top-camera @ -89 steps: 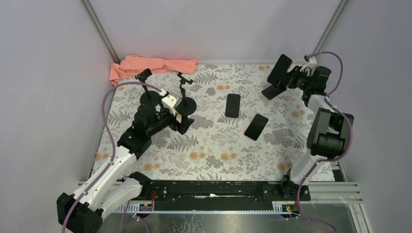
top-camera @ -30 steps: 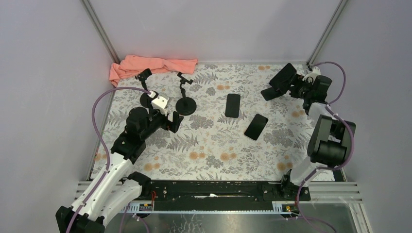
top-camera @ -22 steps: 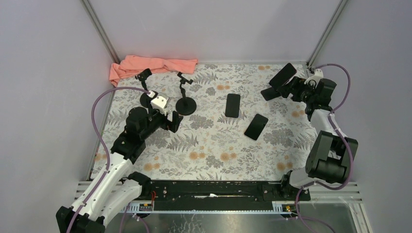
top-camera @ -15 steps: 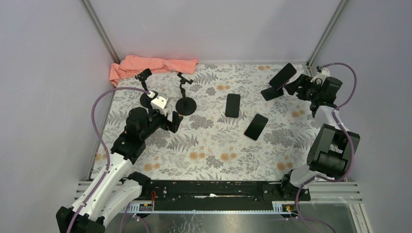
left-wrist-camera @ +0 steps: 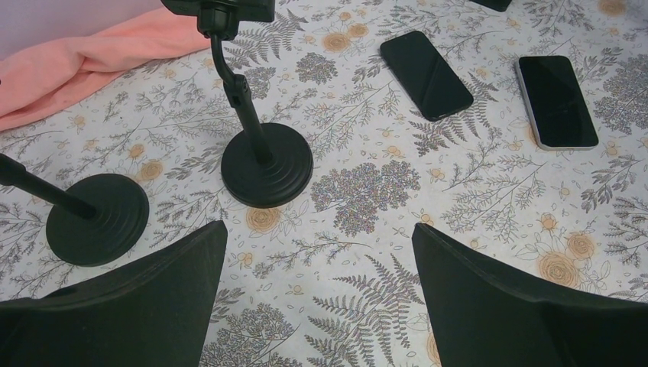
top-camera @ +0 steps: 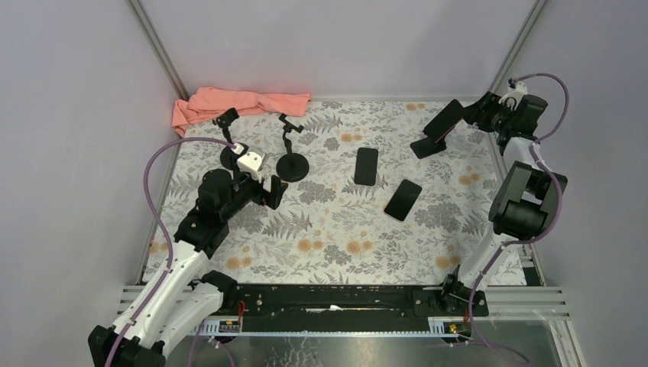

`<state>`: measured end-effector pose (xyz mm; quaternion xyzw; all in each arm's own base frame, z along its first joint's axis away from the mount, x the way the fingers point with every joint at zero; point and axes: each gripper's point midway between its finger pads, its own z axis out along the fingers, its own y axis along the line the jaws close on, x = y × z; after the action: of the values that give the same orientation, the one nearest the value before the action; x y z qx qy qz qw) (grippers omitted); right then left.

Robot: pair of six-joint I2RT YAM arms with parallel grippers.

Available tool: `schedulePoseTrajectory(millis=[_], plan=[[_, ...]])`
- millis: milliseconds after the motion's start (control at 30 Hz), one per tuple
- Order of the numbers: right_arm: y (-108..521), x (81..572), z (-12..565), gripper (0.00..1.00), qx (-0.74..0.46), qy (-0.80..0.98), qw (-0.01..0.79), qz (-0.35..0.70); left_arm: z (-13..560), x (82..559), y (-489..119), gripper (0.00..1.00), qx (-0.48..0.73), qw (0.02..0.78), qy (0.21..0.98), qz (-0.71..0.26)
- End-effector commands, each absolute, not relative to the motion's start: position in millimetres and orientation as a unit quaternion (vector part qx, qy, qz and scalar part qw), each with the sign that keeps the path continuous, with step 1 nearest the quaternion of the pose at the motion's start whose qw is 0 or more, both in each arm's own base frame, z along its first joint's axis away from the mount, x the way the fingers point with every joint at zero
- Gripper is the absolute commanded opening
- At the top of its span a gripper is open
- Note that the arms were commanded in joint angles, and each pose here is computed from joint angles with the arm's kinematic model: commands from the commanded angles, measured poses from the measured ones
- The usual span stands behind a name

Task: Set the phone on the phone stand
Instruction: Adjust the phone at the phone stand.

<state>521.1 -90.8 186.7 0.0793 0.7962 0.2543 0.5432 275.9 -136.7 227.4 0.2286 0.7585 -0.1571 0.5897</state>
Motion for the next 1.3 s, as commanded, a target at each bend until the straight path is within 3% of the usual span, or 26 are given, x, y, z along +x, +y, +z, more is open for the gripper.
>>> schedulePoseTrajectory(millis=[0,467,867,1267], plan=[[-86,532,193,0.63,0.062,0.791,0.541,0.278,230,278,-136,0.99,0.232,0.595,0.753,-0.156],[-84,546,185,0.50,0.043,0.785,0.540,0.301,222,282,-134,0.99,0.229,0.587,0.762,-0.150],[-83,551,191,0.26,0.026,0.777,0.549,0.308,220,283,-133,0.99,0.229,0.585,0.764,-0.148],[-84,545,209,0.19,0.009,0.763,0.570,0.305,221,282,-134,0.99,0.231,0.585,0.762,-0.151]])
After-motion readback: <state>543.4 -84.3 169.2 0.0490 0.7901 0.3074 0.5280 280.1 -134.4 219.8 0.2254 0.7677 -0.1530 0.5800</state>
